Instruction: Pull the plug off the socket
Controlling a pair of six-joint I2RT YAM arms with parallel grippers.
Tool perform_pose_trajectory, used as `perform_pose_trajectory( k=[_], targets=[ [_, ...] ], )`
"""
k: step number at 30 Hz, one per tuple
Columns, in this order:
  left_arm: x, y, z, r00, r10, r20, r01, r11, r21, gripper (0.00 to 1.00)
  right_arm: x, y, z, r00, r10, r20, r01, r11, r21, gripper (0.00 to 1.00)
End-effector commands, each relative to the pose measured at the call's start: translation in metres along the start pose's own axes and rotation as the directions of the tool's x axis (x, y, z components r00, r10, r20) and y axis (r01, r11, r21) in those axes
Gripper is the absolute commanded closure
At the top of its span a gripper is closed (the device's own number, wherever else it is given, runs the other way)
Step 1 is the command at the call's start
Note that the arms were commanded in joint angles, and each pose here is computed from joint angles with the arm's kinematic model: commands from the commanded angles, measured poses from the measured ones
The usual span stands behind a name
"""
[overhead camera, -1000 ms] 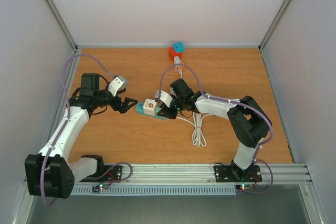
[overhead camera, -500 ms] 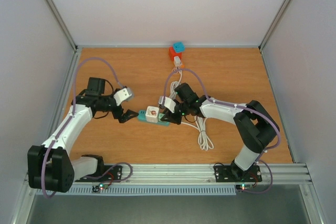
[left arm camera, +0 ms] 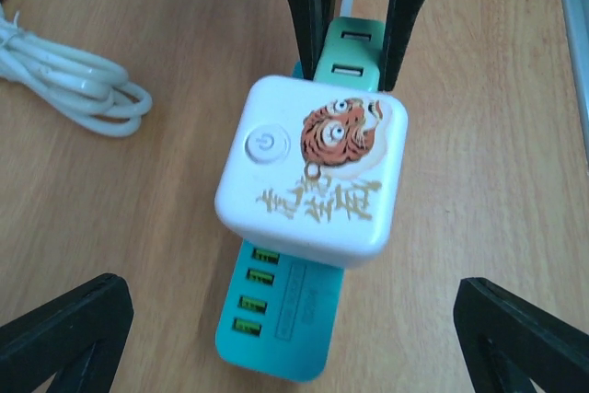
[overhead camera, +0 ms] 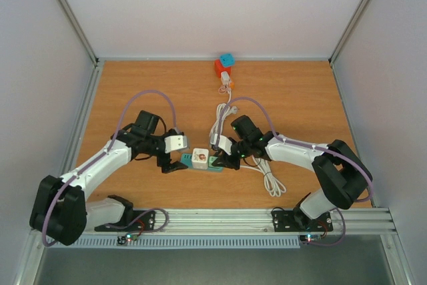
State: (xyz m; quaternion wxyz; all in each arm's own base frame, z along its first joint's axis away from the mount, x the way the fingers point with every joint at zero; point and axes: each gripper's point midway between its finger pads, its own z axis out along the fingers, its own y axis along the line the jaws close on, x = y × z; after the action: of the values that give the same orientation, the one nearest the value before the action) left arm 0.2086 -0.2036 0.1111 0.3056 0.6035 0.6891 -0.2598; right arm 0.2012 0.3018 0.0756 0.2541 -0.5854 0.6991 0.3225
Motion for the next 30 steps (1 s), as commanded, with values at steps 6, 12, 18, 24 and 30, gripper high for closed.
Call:
perform_pose_trajectory(
  k=[6, 12, 18, 24, 30],
  targets=[
    [-0.017, 0.002, 0.029, 0.993, 0.116, 0.036, -0.116, 0.993, 0.000, 0.03, 0.011, 0.013, 0.005, 1.000, 0.006, -0.009, -0.006, 0.999, -0.048, 0.89],
    [-0.010, -0.006, 0.045, 0.990, 0.144, 0.007, -0.144, 0.989, 0.042, 0.08, 0.011, 0.012, 0.005, 1.000, 0.005, -0.007, -0.005, 0.999, -0.036, 0.89],
    [-0.014, -0.009, 0.051, 0.990, 0.138, 0.034, -0.140, 0.988, 0.064, 0.18, 0.012, 0.011, 0.006, 1.000, -0.006, -0.006, 0.006, 1.000, -0.022, 0.89],
    [-0.022, -0.009, 0.048, 0.986, 0.147, 0.077, -0.151, 0.988, 0.042, 0.32, 0.014, 0.010, 0.009, 1.000, -0.013, -0.018, 0.013, 1.000, -0.014, 0.89],
    [-0.034, -0.014, 0.042, 0.983, 0.138, 0.120, -0.146, 0.987, 0.062, 0.50, 0.018, 0.007, 0.010, 0.999, -0.019, -0.032, 0.020, 1.000, 0.007, 0.90]
  ],
)
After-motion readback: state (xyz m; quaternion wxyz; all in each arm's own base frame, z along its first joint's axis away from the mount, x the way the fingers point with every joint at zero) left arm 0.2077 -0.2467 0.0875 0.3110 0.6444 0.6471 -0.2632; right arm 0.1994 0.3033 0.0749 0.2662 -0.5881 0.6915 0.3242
